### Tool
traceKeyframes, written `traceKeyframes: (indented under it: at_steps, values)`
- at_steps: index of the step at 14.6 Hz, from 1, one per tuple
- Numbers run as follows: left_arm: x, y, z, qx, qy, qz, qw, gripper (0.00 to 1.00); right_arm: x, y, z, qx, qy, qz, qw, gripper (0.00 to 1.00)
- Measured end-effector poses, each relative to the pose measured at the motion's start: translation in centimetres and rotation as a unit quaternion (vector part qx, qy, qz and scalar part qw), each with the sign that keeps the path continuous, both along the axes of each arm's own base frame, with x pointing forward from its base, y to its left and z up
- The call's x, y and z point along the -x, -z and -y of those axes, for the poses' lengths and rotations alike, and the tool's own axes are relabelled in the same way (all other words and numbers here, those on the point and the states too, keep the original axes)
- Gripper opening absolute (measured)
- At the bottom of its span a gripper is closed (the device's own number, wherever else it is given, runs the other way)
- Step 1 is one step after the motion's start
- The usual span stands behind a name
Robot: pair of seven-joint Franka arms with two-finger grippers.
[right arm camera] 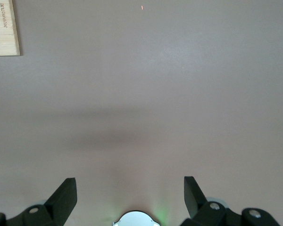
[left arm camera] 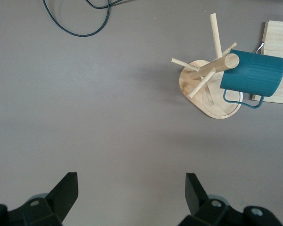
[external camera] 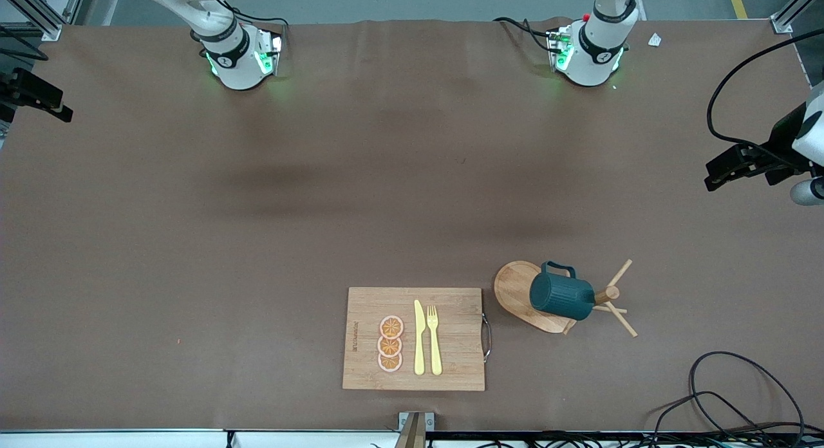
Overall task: Transfer cup from left to right arm and place
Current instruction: 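Reach the left gripper toward the teal mug on the wooden stand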
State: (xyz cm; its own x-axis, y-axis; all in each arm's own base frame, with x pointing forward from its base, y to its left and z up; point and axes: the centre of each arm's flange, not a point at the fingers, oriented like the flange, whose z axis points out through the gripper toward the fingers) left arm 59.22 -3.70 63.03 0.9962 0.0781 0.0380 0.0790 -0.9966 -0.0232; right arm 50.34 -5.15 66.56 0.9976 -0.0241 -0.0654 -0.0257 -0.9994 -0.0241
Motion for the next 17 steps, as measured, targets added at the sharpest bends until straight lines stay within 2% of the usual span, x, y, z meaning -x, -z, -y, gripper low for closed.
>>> traceKeyframes:
  at_steps: [6,13,15,17]
  values:
    - [0.0,0.2,0.2,0.000,0.000,-0.002,1.000,1.00,0.0,0.0,0.0,0.000,0.000,0.000,1.000,1.00]
    - [-1.2,3.2,0.6,-0.001,-0.003,-0.028,1.000,1.00,0.0,0.0,0.0,0.000,0.000,0.000,1.000,1.00]
    - [-1.7,4.4,0.3,0.002,-0.054,-0.036,0.998,1.00,0.0,0.0,0.0,0.000,0.000,0.000,1.000,1.00]
    - [-2.2,5.6,1.0,0.024,-0.147,-0.049,0.988,1.00,0.0,0.0,0.0,0.000,0.000,0.000,1.000,1.00]
